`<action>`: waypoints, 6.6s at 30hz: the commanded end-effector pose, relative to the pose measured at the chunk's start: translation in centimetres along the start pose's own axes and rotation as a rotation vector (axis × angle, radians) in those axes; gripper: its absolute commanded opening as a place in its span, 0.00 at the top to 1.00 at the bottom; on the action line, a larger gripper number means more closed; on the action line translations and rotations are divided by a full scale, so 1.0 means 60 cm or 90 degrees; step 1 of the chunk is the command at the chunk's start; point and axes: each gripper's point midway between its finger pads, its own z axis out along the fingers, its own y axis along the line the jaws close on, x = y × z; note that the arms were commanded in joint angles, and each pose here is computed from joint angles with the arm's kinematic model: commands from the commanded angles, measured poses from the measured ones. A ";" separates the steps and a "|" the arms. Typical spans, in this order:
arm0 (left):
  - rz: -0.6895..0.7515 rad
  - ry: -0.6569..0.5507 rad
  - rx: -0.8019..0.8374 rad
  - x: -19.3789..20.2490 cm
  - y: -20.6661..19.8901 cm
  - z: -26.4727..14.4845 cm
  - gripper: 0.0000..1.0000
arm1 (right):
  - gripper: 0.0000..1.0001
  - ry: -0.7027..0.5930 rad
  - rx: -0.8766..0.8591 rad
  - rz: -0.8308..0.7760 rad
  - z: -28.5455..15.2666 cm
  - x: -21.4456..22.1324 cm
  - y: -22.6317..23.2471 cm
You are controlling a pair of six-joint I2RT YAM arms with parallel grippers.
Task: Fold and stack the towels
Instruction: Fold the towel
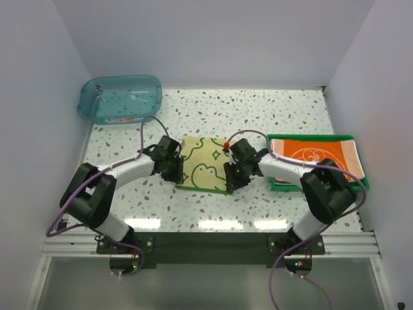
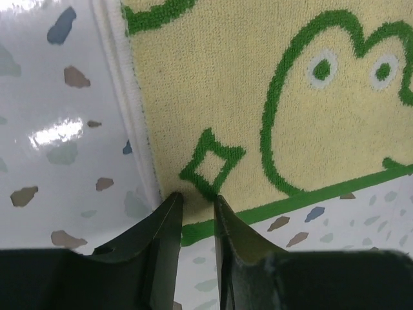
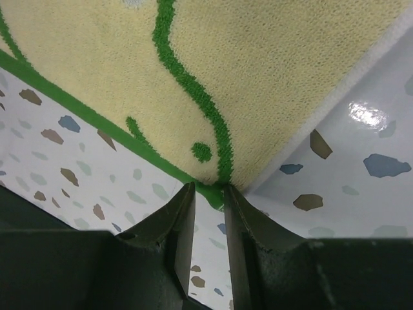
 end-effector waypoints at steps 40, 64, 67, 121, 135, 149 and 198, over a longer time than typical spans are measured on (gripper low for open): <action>0.034 -0.134 -0.056 -0.267 0.061 0.069 0.64 | 0.76 -0.171 0.038 0.028 0.030 -0.333 -0.133; 0.420 -0.159 0.013 -0.351 0.088 0.000 0.27 | 0.53 -0.097 -0.067 -0.317 -0.011 -0.403 -0.090; 0.428 -0.129 0.024 -0.340 0.097 0.011 0.27 | 0.54 -0.088 -0.086 -0.321 0.006 -0.406 -0.086; 0.359 0.043 0.065 -0.241 0.176 0.122 0.74 | 1.00 -0.018 -0.045 -0.321 0.055 -0.371 -0.114; 0.333 -0.065 0.061 -0.313 0.141 0.063 1.00 | 1.00 -0.132 0.078 -0.321 -0.032 -0.435 -0.127; 0.253 -0.183 0.001 -0.299 0.044 -0.036 1.00 | 1.00 -0.177 0.085 -0.320 -0.115 -0.378 -0.071; 0.056 -0.047 0.094 -0.011 0.007 -0.052 0.98 | 1.00 -0.076 0.037 -0.100 -0.063 -0.115 -0.056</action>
